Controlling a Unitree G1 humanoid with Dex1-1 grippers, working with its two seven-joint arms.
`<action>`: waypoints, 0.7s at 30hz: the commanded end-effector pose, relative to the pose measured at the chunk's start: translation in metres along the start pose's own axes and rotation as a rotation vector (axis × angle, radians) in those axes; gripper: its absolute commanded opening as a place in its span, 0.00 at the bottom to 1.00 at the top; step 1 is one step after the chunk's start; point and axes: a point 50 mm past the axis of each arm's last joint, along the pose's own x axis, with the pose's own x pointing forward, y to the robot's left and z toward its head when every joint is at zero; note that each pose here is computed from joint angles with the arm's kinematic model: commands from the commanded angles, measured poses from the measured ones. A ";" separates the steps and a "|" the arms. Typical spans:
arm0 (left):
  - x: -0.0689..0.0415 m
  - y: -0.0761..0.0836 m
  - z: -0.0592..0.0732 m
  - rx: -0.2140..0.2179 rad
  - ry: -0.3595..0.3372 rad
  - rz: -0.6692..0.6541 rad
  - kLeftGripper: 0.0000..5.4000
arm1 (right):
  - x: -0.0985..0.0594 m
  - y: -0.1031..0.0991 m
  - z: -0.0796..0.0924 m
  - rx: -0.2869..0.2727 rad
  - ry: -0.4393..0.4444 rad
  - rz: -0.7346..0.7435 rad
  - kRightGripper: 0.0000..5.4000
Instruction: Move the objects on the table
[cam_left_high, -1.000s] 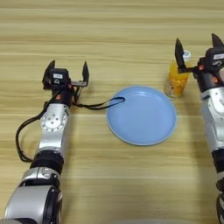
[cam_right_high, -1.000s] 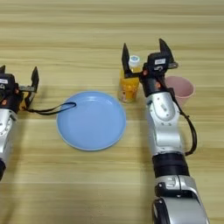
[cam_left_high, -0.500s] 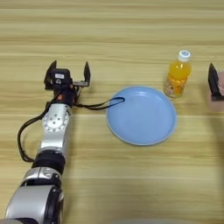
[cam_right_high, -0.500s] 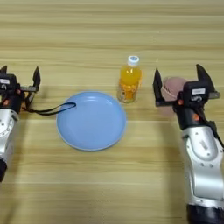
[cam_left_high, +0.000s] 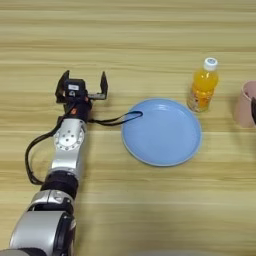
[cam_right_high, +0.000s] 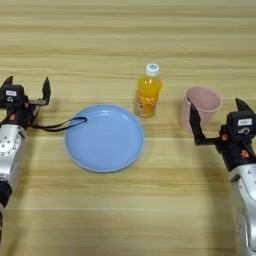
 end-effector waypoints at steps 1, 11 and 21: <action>0.004 -0.008 0.003 0.010 -0.014 -0.017 1.00 | -0.001 -0.005 -0.015 -0.008 0.074 0.021 0.99; 0.005 -0.010 0.003 0.012 -0.017 -0.014 1.00 | -0.002 0.002 -0.036 -0.032 0.178 0.111 0.99; 0.004 -0.008 0.003 0.012 -0.017 -0.014 1.00 | 0.009 0.009 -0.044 -0.011 0.174 0.126 0.99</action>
